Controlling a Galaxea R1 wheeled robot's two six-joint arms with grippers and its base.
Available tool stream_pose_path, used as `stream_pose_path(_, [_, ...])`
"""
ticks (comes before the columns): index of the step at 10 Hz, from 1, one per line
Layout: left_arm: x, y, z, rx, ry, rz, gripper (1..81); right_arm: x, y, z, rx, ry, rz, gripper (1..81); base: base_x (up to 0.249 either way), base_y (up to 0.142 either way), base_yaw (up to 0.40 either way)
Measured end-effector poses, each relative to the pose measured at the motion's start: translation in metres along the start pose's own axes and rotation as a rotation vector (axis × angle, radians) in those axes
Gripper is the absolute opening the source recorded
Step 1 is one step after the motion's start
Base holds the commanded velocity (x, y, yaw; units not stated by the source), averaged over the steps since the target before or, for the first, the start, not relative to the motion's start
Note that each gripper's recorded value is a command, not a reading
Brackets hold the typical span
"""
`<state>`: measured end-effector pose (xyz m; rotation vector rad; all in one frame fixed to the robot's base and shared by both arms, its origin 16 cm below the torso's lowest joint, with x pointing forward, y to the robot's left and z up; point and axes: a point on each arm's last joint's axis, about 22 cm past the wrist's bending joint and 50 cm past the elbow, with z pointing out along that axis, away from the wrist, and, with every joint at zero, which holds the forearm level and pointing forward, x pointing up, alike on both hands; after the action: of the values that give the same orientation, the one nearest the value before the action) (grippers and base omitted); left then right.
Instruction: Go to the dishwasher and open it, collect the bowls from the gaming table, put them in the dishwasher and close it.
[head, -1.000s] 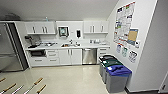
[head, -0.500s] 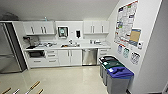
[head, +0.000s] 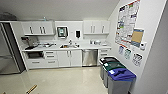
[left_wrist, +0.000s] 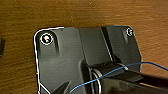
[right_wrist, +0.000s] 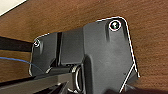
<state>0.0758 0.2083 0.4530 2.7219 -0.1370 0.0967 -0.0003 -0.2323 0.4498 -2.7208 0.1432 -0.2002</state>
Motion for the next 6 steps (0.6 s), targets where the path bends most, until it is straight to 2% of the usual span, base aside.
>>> stream_pose_path(6, [0.0001, 0.0, 0.0, 0.0, 0.0, 0.0, 81.1, -0.0001, -0.0008, 0.0002, 0.001, 0.0, 0.0, 81.1, 0.135, 0.0, 0.0])
